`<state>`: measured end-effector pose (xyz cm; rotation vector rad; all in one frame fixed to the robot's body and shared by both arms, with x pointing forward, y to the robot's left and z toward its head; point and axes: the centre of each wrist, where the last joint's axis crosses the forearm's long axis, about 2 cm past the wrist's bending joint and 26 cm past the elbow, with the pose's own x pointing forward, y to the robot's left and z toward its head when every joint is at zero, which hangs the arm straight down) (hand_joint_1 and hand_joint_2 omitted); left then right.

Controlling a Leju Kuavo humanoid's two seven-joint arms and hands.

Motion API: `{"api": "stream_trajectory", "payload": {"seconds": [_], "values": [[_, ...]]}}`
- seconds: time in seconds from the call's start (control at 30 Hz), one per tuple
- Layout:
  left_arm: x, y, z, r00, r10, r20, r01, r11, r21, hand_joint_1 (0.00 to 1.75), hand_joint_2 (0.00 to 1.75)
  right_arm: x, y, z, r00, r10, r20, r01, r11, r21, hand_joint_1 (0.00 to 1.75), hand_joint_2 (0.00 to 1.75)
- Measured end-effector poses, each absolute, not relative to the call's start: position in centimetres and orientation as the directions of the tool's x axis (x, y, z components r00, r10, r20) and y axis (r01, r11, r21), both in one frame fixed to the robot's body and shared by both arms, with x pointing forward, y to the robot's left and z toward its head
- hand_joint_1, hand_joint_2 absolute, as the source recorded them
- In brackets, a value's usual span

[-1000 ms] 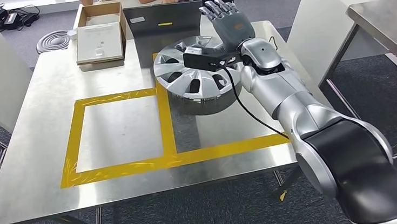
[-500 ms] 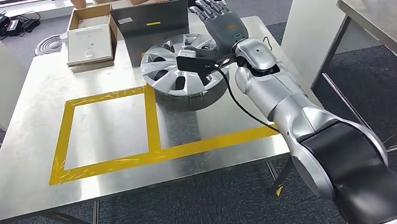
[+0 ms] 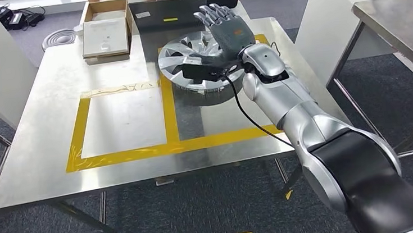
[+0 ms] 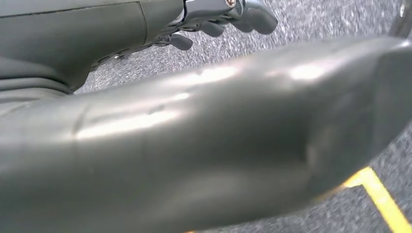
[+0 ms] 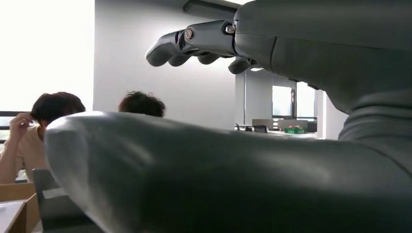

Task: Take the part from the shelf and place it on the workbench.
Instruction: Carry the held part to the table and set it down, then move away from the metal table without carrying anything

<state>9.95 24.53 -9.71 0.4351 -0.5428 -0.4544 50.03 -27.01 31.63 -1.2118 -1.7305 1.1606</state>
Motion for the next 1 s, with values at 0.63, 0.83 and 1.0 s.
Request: {"api": "stream_trajectory", "payload": {"seconds": [0.63, 0.83, 1.0], "values": [[10.7, 25.4, -9.6, 0.717, -0.621, 0.318, 0.401, 0.740, 0.540, 0.00, 0.00, 49.6, -27.6, 29.3, -0.365, 0.927, 0.087, 0.268, 0.194, -0.944, 0.00, 0.00], [10.7, 25.5, -9.6, 0.707, -0.640, 0.301, 0.428, 0.726, 0.538, 0.00, 0.00, 49.4, -27.9, 28.8, -0.354, 0.931, 0.090, 0.258, 0.190, -0.947, 0.00, 0.00], [10.6, 25.5, -9.7, 0.715, -0.638, 0.285, 0.436, 0.726, 0.531, 0.00, 0.00, 49.2, -28.4, 27.6, -0.344, 0.934, 0.098, 0.201, 0.175, -0.964, 0.00, 0.00]]}}
